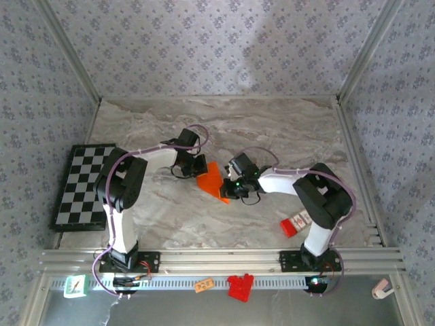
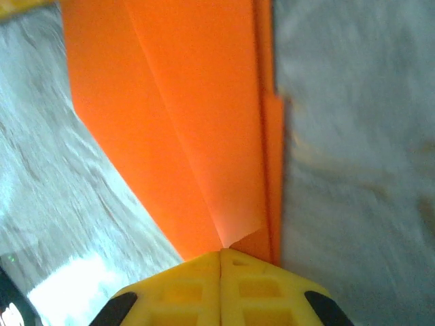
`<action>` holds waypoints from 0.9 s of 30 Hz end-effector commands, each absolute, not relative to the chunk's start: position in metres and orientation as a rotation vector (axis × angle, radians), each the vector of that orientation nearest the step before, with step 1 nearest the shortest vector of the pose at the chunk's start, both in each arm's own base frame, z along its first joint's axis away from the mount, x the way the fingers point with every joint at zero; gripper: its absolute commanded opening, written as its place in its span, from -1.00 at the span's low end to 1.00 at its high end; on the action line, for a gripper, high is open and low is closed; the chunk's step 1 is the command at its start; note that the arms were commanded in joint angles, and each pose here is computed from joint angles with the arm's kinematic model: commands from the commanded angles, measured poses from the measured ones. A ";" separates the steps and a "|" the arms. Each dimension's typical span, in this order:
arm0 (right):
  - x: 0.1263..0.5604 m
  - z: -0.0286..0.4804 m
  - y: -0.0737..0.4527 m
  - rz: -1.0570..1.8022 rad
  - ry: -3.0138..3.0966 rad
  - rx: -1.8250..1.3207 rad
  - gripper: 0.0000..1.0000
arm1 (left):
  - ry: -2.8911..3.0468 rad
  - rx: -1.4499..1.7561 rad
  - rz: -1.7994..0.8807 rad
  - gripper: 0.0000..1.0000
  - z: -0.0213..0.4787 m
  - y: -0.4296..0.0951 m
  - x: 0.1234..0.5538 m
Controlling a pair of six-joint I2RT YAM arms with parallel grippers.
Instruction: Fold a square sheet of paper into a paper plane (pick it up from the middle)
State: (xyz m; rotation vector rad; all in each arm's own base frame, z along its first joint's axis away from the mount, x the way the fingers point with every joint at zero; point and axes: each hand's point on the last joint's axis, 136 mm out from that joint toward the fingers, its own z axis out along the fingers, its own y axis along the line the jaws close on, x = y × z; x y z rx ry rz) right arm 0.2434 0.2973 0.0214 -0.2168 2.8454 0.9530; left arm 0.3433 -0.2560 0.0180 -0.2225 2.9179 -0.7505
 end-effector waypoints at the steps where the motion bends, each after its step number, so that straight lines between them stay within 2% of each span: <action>1: 0.213 0.015 0.281 0.934 2.955 -0.182 -0.84 | 3.089 -0.323 -0.381 -0.85 -0.040 -0.208 0.312; 8: 0.195 0.015 0.260 0.868 2.987 -0.154 -0.84 | 3.076 -0.302 -0.451 -0.86 -0.032 -0.216 0.315; 14: 0.226 0.050 0.270 0.919 2.811 -0.170 -0.76 | 2.994 -0.208 -0.676 -0.77 0.008 -0.247 0.332; 20: 0.275 0.083 0.277 0.951 2.610 -0.116 -0.37 | 2.785 -0.178 -0.896 -0.44 0.090 -0.268 0.361; 24: 0.295 0.084 0.286 0.990 2.592 -0.115 -0.28 | 2.684 -0.287 -0.941 -0.16 0.116 -0.252 0.370; 27: 0.306 0.079 0.294 1.007 2.601 -0.137 -0.28 | 2.637 -0.397 -0.964 -0.01 0.117 -0.231 0.370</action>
